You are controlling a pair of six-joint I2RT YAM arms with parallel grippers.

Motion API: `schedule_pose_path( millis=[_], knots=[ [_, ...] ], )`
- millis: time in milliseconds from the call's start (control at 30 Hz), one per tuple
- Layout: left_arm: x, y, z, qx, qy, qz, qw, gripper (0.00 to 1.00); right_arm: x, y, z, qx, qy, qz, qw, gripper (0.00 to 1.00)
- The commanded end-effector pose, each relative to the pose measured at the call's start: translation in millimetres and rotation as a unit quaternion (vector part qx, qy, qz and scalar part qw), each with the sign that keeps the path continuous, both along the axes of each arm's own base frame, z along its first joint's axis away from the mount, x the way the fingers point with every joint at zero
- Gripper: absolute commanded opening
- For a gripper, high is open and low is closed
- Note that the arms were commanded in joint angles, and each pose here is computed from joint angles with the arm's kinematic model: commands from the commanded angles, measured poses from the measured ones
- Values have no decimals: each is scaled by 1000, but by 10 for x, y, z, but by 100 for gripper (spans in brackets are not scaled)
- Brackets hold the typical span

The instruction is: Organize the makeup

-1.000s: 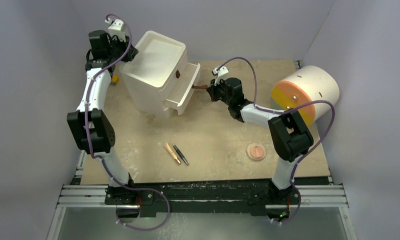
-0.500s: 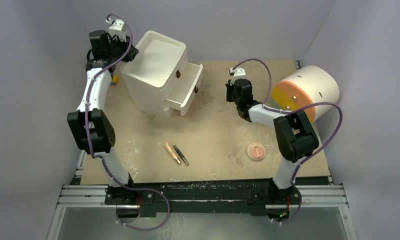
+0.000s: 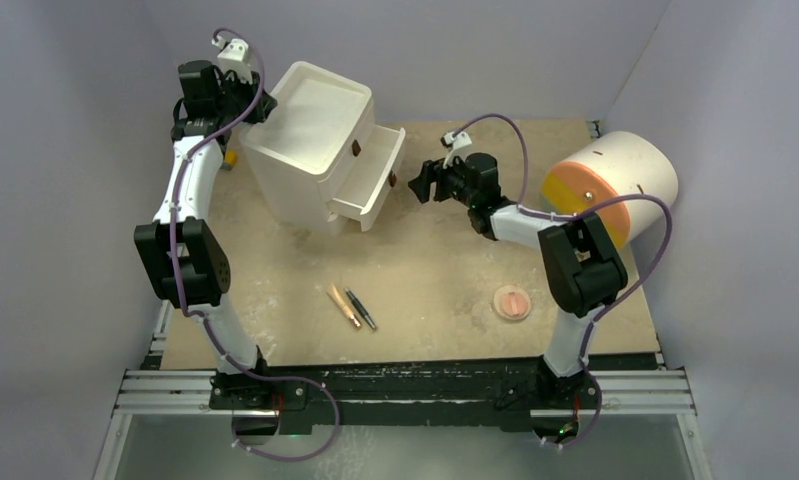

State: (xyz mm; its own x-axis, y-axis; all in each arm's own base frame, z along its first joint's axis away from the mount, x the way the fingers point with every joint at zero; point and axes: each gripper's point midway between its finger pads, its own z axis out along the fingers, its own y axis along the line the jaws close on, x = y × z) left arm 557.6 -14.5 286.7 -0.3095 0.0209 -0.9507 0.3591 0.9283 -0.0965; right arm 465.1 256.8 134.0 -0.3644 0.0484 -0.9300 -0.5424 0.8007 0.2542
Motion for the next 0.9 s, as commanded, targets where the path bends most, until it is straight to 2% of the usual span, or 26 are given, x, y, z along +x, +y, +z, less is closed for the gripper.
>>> schedule_pose_path(
  millis=[0, 233, 867],
  knots=[
    [-205, -260, -829, -18, 136, -27, 990, 0, 19, 396, 276, 59, -21, 89, 994, 72],
    [-206, -258, -823, -16, 135, -27, 990, 0, 40, 645, 277, 104, 1, 144, 984, 63],
    [-195, -259, -838, -17, 136, -27, 990, 0, 112, 819, 321, 126, 11, 183, 975, 48]
  ],
)
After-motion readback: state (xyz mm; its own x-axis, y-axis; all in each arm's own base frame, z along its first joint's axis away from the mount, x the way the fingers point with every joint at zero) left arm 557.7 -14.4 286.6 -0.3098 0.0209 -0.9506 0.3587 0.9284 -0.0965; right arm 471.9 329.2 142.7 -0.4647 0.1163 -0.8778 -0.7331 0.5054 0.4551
